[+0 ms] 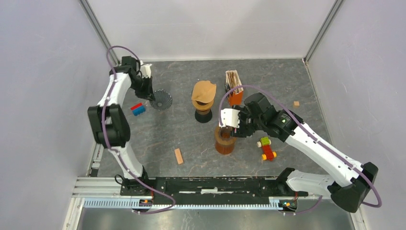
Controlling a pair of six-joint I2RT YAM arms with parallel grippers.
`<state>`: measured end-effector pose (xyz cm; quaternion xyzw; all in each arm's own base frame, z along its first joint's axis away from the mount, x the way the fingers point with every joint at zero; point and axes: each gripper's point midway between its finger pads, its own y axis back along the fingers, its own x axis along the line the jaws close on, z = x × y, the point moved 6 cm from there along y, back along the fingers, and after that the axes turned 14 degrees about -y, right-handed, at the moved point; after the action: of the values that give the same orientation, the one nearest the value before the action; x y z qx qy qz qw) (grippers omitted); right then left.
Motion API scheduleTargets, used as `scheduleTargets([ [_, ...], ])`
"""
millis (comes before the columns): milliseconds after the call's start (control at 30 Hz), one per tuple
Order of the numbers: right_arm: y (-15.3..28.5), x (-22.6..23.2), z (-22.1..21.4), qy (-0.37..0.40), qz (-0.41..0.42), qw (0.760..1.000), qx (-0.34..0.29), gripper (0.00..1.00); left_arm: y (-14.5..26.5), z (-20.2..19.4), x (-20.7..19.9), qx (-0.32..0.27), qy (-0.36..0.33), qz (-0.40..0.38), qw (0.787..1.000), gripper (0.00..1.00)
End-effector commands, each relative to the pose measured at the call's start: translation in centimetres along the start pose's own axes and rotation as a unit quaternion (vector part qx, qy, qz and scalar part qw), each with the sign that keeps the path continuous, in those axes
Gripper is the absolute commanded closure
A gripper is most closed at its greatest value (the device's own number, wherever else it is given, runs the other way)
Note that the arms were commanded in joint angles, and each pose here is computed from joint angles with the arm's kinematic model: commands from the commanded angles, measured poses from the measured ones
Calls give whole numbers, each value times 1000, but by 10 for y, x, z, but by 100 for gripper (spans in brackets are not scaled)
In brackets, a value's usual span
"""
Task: Place the coffee filter in the dripper
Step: Pick up the coffee dripper from the center of the board, then place the coffee dripper in the dripper holder.
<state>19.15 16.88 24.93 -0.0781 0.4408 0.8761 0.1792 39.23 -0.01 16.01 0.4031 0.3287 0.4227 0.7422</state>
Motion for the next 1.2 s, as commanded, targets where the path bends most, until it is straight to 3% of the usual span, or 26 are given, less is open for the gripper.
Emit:
scheduleTargets([
  [0,7,-26,8,-75,-59,994,-57,27,105,-10,-60,-67,-67,-49,994,98],
  [167,21,-53,22,-129,-86,982,-104,28,187,-32,-134,-106,-134,-74,983,98],
  [400,46,-83,27,-209,-97,958,-171,27,208,-26,-238,-110,-225,-200,947,98],
  [533,64,-95,9,-253,-115,940,-198,26,200,-4,-265,-118,-267,-239,926,98],
  [767,84,-85,-11,-274,-64,927,-247,25,172,17,-342,-112,-341,-290,887,98],
  [967,91,-61,-6,-229,0,934,-274,23,127,21,-366,-81,-355,-281,888,98],
  [1167,73,-45,-5,-203,50,942,-263,23,92,21,-368,-48,-342,-255,903,98],
])
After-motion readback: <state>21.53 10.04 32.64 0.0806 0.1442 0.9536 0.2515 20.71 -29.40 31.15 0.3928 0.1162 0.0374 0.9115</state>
